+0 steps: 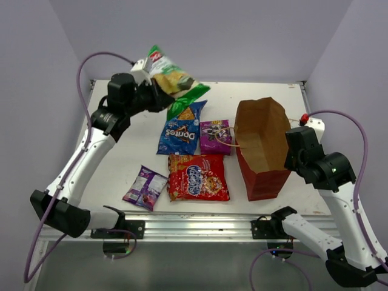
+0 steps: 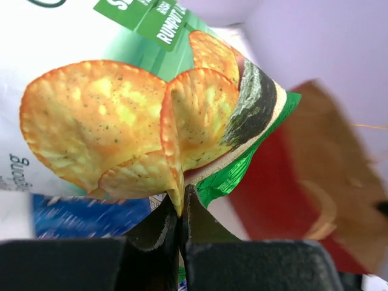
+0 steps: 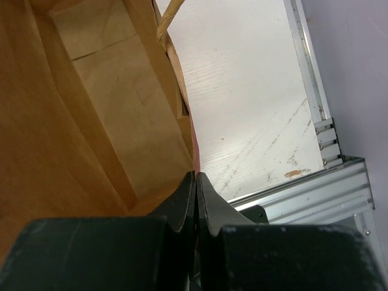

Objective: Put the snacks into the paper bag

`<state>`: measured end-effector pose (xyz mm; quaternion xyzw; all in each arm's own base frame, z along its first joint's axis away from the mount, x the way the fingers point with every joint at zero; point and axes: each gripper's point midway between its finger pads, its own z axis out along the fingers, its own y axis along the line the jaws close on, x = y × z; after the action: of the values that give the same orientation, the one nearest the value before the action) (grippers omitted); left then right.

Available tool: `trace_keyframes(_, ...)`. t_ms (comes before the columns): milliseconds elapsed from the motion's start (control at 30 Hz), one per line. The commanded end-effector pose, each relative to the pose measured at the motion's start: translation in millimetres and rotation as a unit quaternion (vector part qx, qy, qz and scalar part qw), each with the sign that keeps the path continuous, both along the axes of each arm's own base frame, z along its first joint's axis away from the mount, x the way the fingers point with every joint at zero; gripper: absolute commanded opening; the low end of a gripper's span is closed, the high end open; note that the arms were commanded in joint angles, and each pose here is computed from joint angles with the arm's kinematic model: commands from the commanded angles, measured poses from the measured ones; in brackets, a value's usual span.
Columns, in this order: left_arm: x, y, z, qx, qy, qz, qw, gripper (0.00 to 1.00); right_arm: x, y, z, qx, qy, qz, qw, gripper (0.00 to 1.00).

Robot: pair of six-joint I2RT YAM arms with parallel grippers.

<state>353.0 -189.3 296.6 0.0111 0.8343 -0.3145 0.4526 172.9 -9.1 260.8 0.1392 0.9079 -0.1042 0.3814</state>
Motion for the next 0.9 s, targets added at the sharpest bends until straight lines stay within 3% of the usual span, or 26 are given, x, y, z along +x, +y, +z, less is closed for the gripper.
trace_keyframes(0,-31,-74,112,-0.069,-0.119,-0.161,0.977,0.0,-6,-2,4,-0.007,0.01,0.005,1.0,0.0)
trace_keyframes(100,-52,-132,145,-0.092,-0.151,-0.233,0.956,0.0,-5,-2,4,-0.006,0.011,0.007,1.0,0.0)
trace_keyframes(200,-79,-192,149,-0.109,-0.153,-0.3,0.935,0.0,-6,-2,5,-0.006,0.009,0.006,1.0,0.0)
trace_keyframes(367,-135,-281,130,-0.141,-0.136,-0.411,0.89,0.0,-6,-2,6,-0.006,0.007,0.007,1.0,0.0)
trace_keyframes(433,-143,-300,117,-0.142,-0.121,-0.428,0.884,0.0,-6,-3,7,-0.006,0.006,0.006,1.0,0.0)
trace_keyframes(867,-169,-319,28,-0.077,-0.023,-0.457,0.886,0.0,-9,-4,7,-0.008,0.008,0.012,1.0,0.0)
